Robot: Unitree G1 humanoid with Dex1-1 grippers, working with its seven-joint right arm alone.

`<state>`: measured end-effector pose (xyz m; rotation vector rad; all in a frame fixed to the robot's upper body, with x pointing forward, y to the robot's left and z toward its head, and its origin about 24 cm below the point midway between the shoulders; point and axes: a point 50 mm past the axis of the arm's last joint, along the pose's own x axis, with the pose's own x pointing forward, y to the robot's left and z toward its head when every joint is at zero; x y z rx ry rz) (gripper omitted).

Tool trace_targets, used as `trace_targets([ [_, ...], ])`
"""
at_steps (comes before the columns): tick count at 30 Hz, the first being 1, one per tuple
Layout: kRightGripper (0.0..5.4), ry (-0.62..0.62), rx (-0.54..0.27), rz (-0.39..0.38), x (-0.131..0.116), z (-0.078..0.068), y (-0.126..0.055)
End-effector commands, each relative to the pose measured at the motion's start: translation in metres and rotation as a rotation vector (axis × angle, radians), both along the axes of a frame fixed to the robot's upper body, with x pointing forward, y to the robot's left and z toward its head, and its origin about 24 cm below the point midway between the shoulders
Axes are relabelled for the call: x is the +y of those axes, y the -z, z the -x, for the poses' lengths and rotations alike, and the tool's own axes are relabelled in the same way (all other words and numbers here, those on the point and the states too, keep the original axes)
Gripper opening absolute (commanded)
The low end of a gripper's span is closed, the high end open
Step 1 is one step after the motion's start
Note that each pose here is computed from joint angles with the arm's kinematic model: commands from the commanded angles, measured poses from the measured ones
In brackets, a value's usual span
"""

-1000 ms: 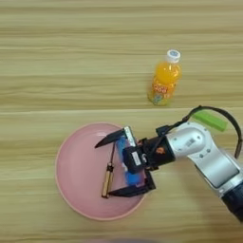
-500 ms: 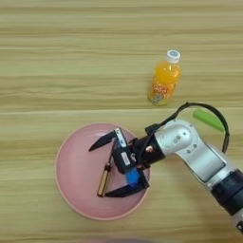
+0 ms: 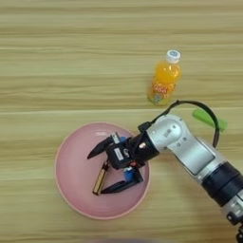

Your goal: Move the objects on the table

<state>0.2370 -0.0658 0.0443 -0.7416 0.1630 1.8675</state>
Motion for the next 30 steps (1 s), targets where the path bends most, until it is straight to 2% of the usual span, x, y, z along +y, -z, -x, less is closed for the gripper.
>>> trace_targets([
  [1, 3.61, 0.014, -0.074, 0.076, -0.001, -0.013, -0.005],
  [8, 2.77, -0.022, -0.04, 0.163, -0.001, -0.016, 0.001],
  [13, 2.26, -0.039, -0.021, 0.196, 0.0, -0.017, 0.005],
  [27, 0.89, -0.046, 0.007, 0.183, 0.004, -0.017, 0.008],
  [30, 0.82, -0.048, 0.021, 0.161, 0.007, -0.017, 0.007],
])
